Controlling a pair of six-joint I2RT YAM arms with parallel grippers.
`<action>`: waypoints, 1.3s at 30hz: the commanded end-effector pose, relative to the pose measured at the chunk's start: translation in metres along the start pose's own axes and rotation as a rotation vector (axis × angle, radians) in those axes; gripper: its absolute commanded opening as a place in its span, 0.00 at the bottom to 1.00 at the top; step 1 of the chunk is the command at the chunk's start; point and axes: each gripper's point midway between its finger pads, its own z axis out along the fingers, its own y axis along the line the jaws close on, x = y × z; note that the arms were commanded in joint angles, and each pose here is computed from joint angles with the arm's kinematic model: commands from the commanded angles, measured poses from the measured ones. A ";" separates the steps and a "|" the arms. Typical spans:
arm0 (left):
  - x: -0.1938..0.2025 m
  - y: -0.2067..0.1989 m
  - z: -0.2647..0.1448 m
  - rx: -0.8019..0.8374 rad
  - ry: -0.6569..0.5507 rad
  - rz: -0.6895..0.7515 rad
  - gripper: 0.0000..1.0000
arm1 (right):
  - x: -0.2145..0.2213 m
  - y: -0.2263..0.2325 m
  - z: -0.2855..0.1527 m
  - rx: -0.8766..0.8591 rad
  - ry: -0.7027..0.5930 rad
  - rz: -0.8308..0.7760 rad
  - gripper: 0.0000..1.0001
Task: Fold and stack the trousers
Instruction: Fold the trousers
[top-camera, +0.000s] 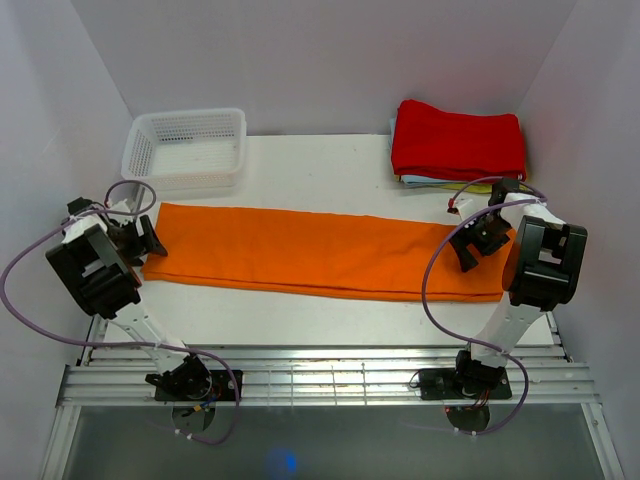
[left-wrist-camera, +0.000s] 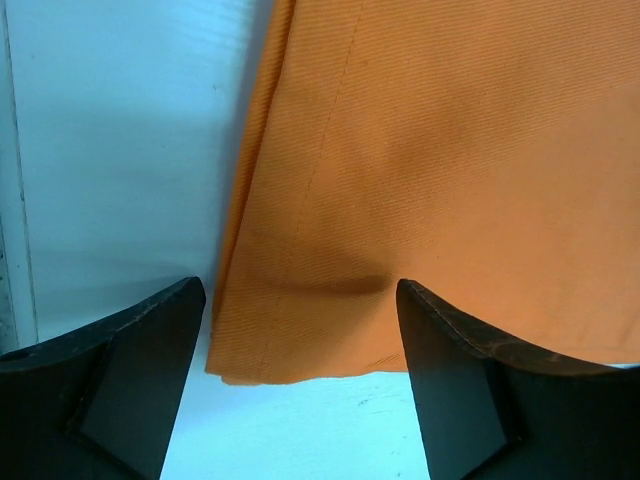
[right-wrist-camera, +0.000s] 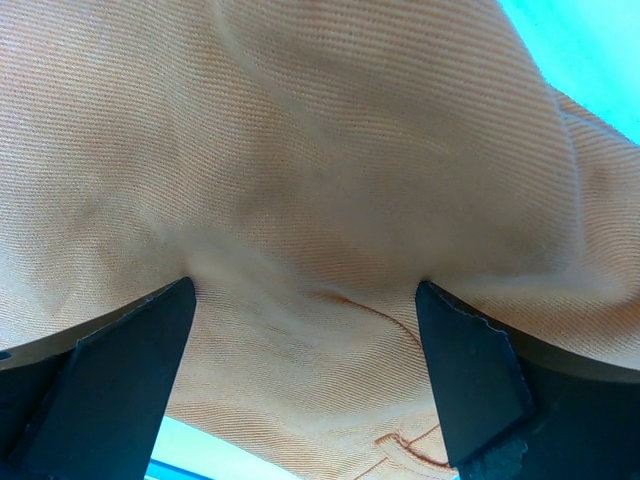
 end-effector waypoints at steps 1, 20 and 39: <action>-0.013 0.005 -0.032 -0.109 -0.090 0.037 0.89 | -0.007 0.012 -0.009 -0.041 -0.022 -0.002 0.96; 0.060 -0.028 0.080 -0.065 0.178 -0.092 0.70 | -0.017 0.009 -0.011 -0.038 -0.038 -0.006 0.95; -0.069 -0.093 -0.075 -0.043 -0.226 0.217 0.00 | -0.044 0.065 -0.014 -0.179 -0.143 -0.024 0.88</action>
